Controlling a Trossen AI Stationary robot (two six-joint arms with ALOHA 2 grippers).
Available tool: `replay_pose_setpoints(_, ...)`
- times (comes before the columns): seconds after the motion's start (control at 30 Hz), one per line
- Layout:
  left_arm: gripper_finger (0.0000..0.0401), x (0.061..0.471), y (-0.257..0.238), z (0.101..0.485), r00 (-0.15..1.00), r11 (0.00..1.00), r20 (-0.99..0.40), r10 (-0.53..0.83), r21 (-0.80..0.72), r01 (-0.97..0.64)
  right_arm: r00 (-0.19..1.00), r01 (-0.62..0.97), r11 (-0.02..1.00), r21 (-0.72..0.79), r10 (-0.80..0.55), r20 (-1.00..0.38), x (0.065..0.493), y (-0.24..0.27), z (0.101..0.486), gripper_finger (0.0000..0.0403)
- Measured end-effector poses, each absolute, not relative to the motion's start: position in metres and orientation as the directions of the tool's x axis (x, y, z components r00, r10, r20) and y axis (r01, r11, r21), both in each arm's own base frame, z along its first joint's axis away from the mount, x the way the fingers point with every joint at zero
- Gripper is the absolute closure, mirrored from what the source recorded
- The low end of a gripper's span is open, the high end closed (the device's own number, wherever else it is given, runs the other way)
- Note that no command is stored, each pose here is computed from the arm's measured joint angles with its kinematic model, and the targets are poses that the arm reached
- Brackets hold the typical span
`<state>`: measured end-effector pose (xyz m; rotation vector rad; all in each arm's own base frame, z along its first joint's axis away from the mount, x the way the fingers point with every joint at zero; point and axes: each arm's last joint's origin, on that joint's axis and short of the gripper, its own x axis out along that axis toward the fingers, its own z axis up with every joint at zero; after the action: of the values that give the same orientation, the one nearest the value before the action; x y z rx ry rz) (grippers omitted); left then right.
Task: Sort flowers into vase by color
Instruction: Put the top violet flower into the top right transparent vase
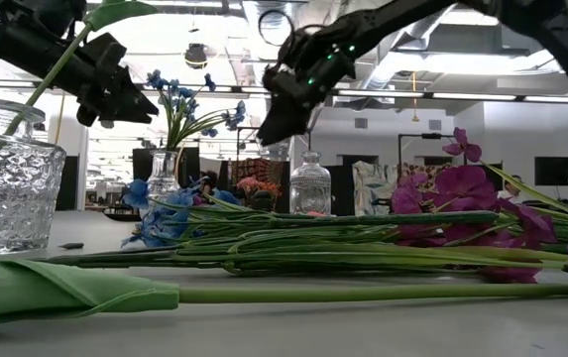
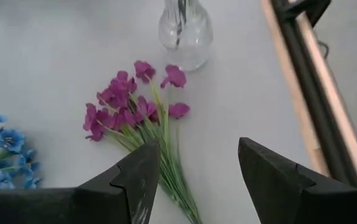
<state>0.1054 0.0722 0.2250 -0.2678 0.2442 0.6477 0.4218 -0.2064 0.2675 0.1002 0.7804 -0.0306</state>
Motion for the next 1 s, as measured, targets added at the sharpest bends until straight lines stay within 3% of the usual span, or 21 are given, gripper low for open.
replay_pose_setpoints(0.47, 0.0237, 0.105, 0.072, 0.225, 0.77, 0.765, -0.308, 0.558, -0.168, -0.622, 0.632, -0.014, 0.996, 0.089, 0.077, -0.771, 0.443, -0.193, 0.221, 0.0159)
replay_pose_setpoints(1.0, 0.0237, 0.105, 0.072, 0.225, 0.77, 0.765, -0.309, 0.558, -0.168, -0.622, 0.65, -0.058, 0.998, 0.033, 0.062, -0.757, 0.456, -0.174, 0.218, 0.0159)
